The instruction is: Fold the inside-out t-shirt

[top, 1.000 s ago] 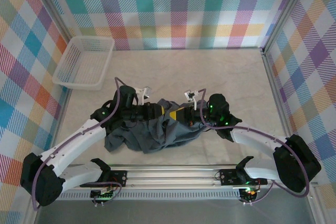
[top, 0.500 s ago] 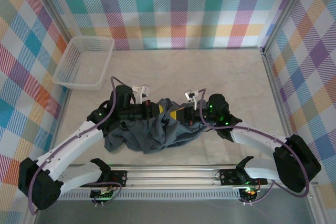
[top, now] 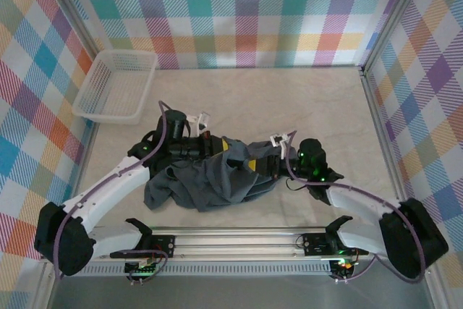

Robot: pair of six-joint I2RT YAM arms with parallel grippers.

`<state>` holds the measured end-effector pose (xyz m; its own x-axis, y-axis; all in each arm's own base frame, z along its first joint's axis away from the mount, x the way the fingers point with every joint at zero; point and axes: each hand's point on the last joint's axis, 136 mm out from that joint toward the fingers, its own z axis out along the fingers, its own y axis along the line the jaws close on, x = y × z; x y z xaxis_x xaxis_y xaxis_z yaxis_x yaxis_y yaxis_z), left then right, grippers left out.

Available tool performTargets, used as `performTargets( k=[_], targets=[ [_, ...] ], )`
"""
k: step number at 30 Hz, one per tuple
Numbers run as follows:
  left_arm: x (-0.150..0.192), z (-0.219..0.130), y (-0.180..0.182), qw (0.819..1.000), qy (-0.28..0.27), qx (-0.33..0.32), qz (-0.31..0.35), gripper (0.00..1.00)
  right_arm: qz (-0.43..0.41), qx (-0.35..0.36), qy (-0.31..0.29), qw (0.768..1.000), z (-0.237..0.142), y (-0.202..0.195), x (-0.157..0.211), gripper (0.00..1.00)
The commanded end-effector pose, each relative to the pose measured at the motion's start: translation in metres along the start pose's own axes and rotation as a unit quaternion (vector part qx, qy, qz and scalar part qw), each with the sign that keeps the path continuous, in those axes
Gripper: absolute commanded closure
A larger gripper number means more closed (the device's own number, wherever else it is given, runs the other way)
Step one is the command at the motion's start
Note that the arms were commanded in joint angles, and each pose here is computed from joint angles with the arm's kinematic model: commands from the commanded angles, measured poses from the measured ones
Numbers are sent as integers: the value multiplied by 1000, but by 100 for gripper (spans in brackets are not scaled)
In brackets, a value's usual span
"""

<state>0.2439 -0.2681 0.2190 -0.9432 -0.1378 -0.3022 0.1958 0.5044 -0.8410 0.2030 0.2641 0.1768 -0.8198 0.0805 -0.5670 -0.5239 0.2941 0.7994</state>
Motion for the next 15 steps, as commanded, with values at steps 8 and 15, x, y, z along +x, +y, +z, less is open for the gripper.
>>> performTargets(
  k=[8, 15],
  targets=[
    [6, 17, -4, 1000, 25, 11, 14, 100, -215, 252, -52, 942, -27, -5, -12, 41],
    [8, 21, -3, 999, 33, 9, 16, 100, -213, 358, 57, 907, -8, -34, -14, 28]
  ],
)
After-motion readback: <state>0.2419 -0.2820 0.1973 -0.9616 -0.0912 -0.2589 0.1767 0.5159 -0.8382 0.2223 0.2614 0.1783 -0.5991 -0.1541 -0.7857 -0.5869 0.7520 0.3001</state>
